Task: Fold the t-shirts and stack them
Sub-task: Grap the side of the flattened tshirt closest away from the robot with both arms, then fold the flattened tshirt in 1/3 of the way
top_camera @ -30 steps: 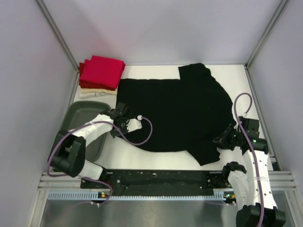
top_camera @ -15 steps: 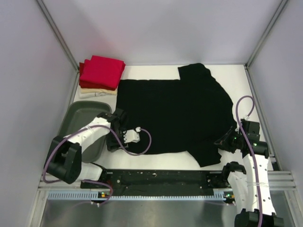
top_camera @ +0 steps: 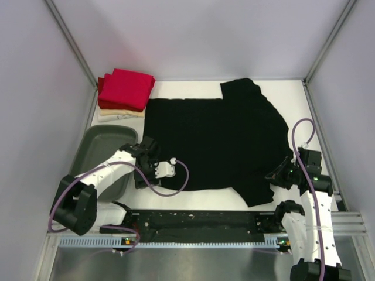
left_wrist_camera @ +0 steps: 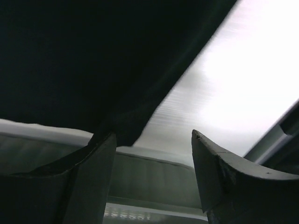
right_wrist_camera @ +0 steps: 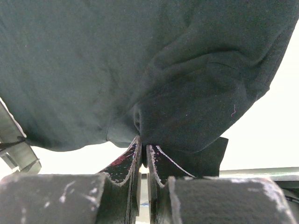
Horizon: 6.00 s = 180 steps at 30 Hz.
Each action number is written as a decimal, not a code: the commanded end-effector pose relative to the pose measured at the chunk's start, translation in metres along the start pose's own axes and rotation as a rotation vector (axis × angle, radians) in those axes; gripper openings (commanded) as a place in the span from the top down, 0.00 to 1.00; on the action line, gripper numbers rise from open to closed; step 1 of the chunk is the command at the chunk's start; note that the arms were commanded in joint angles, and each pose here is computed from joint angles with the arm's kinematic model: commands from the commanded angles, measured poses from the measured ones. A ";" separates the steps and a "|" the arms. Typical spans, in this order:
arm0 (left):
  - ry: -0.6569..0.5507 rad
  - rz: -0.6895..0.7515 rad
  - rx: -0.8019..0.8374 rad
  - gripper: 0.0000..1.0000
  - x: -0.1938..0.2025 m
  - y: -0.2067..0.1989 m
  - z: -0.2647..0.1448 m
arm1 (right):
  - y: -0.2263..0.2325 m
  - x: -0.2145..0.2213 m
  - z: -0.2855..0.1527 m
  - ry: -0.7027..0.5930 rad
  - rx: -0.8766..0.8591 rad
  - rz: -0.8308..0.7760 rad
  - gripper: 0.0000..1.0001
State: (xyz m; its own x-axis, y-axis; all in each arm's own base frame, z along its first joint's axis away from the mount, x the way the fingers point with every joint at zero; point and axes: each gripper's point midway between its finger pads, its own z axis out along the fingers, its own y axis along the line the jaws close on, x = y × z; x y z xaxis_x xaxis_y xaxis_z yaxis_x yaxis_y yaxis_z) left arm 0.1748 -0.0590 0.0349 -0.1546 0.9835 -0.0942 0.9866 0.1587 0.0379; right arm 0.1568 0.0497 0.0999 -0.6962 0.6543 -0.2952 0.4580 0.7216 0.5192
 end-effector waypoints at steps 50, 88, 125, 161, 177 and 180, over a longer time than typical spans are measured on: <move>-0.021 -0.333 -0.345 1.00 -0.032 0.198 -0.027 | 0.086 -0.176 0.095 -0.134 -0.133 -0.406 1.00; -0.236 -0.097 -0.288 0.42 -0.077 0.173 -0.065 | -0.017 -0.208 0.057 -0.204 0.383 -0.128 0.44; -0.196 -0.033 -0.006 0.49 -0.050 0.067 -0.049 | -0.098 -0.184 -0.010 -0.448 0.462 0.093 0.43; -0.738 0.158 -0.210 0.45 -0.412 0.077 0.018 | 0.037 -0.133 0.135 0.058 0.030 -0.434 0.75; -0.680 -0.009 -0.287 1.00 -0.386 0.111 0.024 | 0.048 -0.167 0.117 -0.051 0.068 -0.513 0.95; -0.678 0.024 -0.255 0.63 -0.386 0.104 0.026 | 0.043 -0.164 0.118 -0.026 0.100 -0.485 0.67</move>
State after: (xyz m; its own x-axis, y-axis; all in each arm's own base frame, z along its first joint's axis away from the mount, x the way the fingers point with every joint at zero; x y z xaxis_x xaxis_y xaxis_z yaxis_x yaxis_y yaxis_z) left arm 0.3338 -0.4226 0.0387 0.0066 0.7450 -0.6670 0.9365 0.2292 0.2652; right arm 0.3430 0.0032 0.0581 -0.8491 0.2563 -0.4618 0.1520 0.9559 0.2512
